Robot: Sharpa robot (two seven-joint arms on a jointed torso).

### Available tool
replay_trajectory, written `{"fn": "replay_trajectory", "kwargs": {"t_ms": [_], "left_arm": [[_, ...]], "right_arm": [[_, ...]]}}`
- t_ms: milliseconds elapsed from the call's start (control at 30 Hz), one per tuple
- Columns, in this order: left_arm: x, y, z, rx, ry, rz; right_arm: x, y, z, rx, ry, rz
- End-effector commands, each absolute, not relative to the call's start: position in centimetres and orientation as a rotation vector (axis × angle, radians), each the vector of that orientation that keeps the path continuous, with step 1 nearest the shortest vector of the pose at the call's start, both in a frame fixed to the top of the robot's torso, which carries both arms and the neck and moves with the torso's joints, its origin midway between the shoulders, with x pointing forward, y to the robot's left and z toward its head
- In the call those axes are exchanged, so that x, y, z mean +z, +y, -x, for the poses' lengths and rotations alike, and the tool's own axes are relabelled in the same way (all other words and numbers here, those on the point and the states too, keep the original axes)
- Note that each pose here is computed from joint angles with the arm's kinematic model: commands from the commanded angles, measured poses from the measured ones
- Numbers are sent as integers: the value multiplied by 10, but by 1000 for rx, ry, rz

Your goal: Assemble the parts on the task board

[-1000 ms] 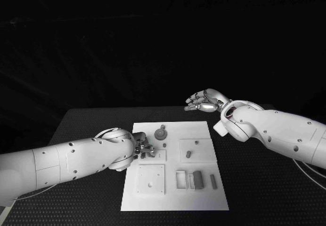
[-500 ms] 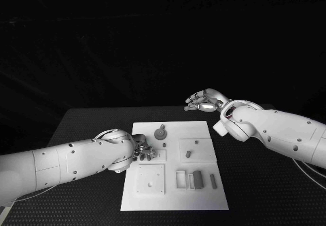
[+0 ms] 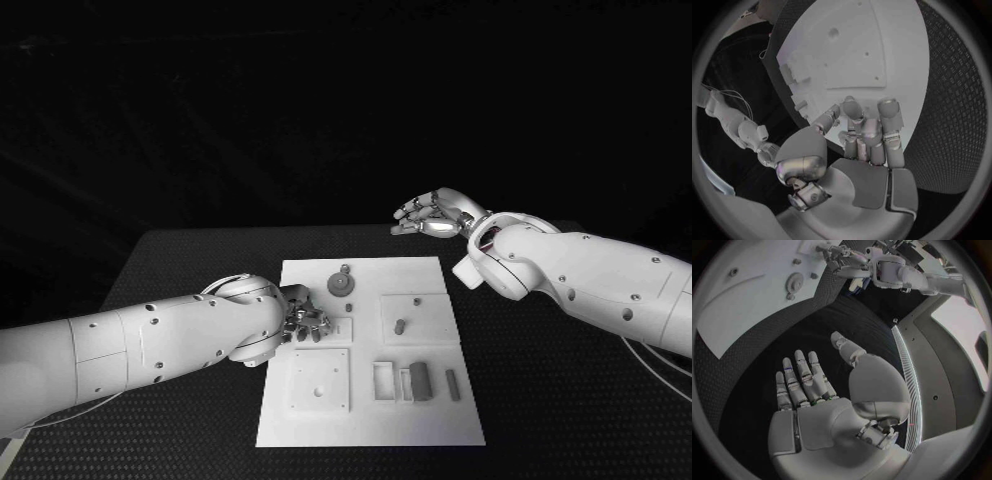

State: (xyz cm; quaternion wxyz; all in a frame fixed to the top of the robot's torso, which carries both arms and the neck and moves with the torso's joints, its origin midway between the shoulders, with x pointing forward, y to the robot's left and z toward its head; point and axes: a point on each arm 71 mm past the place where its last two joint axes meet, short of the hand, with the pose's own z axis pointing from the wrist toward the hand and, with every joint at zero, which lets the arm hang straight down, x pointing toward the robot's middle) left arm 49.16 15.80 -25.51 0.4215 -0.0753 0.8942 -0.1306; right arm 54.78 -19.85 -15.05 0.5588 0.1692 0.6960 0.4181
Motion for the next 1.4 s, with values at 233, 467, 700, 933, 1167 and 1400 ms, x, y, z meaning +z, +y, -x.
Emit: {"fn": "replay_trajectory", "kwargs": {"t_ms": [233,467,700,933,1167,1400], "left_arm": [[-255,157,-492,-348,2238,208],[-255,158,-492,-360,2239,220],[-255,158,-493,-358,2240,220],[-255,157,-493,-361,2231,225],[-255,157,-494,-365,2226,230],[-255,158,-495,-365,2220,234]], "right_arm": [[-152,-197,-547,992,1652,-387],[-153,-197,-547,989,1656,-385],[-154,-198,-547,988,1659,-385],[-154,-198,-547,988,1659,-386],[-155,-198,-547,988,1660,-385],[-155,-198,-547,988,1662,-386]]}}
